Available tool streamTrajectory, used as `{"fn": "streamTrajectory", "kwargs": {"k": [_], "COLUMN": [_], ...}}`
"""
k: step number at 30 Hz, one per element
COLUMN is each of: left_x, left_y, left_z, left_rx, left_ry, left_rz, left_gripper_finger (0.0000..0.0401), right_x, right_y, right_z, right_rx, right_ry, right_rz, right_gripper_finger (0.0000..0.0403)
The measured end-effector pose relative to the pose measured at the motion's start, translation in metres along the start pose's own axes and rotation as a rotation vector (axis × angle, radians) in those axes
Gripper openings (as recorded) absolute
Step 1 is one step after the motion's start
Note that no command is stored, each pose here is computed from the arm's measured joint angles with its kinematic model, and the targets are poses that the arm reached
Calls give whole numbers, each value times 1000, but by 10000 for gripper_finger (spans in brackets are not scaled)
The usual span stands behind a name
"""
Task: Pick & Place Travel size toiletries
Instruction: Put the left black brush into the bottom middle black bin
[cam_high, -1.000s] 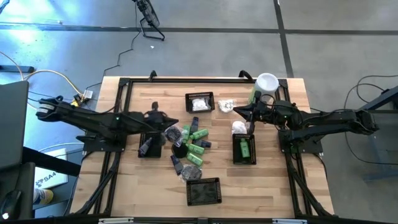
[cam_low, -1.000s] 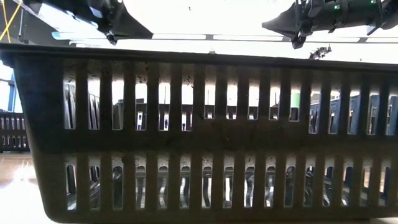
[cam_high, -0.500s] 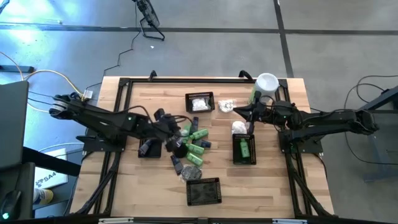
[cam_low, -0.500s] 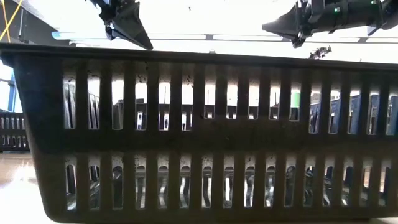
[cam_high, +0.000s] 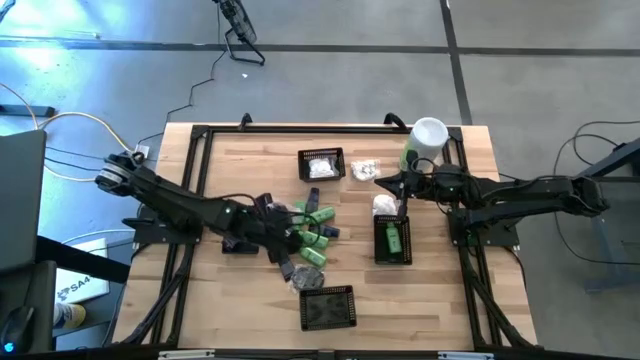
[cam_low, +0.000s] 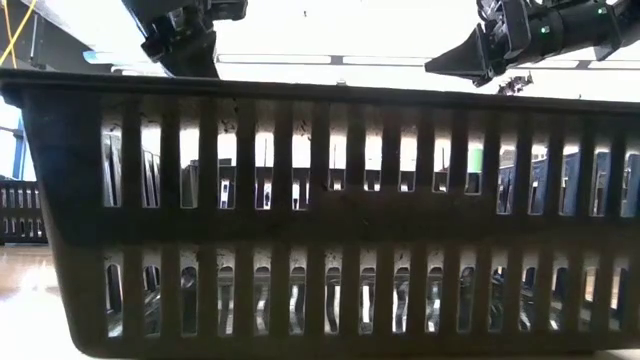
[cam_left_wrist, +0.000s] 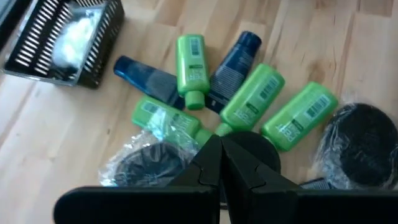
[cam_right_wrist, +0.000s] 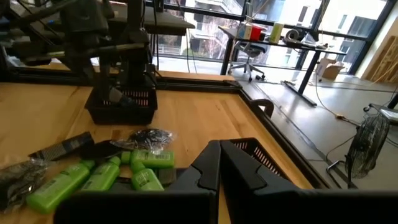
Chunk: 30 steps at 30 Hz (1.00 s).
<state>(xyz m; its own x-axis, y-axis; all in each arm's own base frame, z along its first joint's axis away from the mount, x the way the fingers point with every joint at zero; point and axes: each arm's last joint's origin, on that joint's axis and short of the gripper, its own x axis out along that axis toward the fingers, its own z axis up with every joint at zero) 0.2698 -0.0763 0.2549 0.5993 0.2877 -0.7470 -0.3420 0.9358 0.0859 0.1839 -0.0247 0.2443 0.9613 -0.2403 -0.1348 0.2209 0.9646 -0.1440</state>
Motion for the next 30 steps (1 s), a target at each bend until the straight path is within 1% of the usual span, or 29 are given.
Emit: {"fn": "streamTrajectory", "kwargs": {"k": [5, 10, 14, 19, 23, 27, 30], "left_x": [10, 23, 35, 43, 45, 44, 44], "left_y": [-9, -17, -23, -25, -24, -21, -21], "left_z": [-7, -18, -23, -28, -31, -34, -33], "left_rx": [-33, -6, -25, -13, 7, 25, 24], "left_ry": [47, 123, 191, 222, 254, 284, 271], "left_rz": [16, 36, 1, 23, 51, 74, 79], "left_gripper_finger": [0, 0, 0, 5, 37, 91, 135], "right_x": [0, 0, 0, 0, 0, 0, 0], "right_y": [0, 0, 0, 0, 0, 0, 0], "right_z": [0, 0, 0, 0, 0, 0, 0], "right_rx": [1, 1, -3, -3, -3, -3, -3], "right_ry": [0, -1, -2, -2, -2, -2, -2], "right_rz": [2, 2, 3, 3, 3, 3, 3], "right_gripper_finger": [3, 3, 3, 3, 3, 3, 3]}}
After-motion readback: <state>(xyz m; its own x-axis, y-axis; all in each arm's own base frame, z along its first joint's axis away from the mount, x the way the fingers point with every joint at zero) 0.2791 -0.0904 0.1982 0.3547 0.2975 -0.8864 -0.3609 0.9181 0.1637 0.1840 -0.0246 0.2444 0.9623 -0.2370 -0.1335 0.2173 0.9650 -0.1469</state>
